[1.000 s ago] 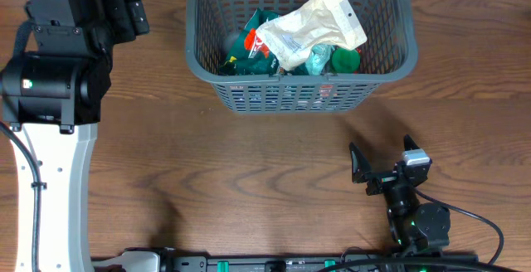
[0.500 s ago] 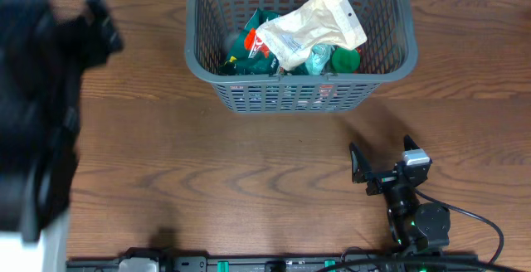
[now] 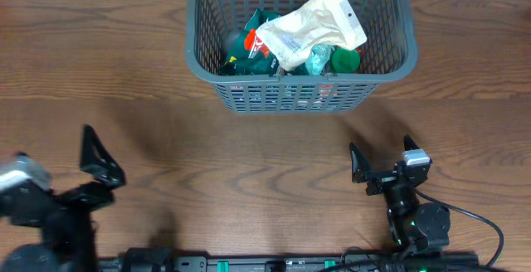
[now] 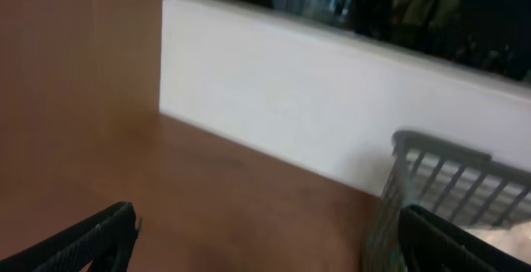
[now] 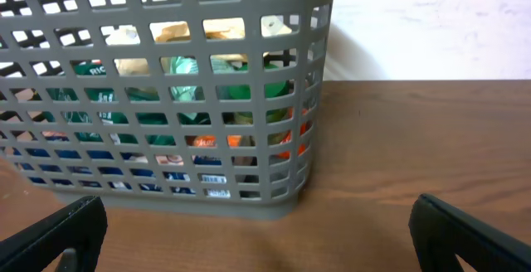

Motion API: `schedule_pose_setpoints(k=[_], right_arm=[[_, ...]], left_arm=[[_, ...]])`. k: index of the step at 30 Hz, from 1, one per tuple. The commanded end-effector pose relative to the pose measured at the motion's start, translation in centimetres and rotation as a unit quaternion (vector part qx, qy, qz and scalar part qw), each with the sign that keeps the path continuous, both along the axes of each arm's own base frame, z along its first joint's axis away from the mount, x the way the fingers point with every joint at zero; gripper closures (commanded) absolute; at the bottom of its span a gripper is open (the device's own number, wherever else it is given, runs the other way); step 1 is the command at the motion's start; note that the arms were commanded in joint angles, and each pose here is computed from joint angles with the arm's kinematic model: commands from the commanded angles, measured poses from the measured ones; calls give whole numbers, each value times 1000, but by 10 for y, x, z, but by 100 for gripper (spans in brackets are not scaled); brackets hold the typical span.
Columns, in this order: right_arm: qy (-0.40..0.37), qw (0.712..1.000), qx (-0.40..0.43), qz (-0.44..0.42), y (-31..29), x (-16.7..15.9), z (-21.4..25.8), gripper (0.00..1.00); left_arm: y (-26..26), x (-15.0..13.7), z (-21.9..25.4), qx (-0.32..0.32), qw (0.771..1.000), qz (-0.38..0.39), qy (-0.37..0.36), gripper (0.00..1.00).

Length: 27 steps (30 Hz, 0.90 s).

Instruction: Pack container

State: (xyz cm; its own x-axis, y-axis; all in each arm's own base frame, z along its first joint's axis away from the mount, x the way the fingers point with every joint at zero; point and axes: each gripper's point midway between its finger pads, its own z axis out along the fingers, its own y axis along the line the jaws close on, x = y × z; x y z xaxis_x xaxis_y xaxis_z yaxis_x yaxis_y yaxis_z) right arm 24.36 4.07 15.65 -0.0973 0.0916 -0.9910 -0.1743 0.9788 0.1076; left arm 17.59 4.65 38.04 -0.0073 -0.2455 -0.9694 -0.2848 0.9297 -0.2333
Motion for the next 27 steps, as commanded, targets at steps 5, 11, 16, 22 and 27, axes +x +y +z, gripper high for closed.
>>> schedule_pose_setpoints(k=[5,11,16,22,27], right_arm=[[1,1000,7,2,1,-1,-1,1],[1,1000,7,2,1,-1,-1,1],[1,1000,7,2,1,-1,-1,1],[1,1000,7,2,1,-1,-1,1],[1,1000,7,2,1,0,-1,1]], left_arm=[[-11,22,-101,-72,997,-24,21,1],[-17,39,-162,-75,995,-38,59,2],[-17,39,-162,-75,995,-38,59,2],[-17,39,-162,-75,995,-38,59,2],[-17,39,-162,-75,995,-38,59,2]])
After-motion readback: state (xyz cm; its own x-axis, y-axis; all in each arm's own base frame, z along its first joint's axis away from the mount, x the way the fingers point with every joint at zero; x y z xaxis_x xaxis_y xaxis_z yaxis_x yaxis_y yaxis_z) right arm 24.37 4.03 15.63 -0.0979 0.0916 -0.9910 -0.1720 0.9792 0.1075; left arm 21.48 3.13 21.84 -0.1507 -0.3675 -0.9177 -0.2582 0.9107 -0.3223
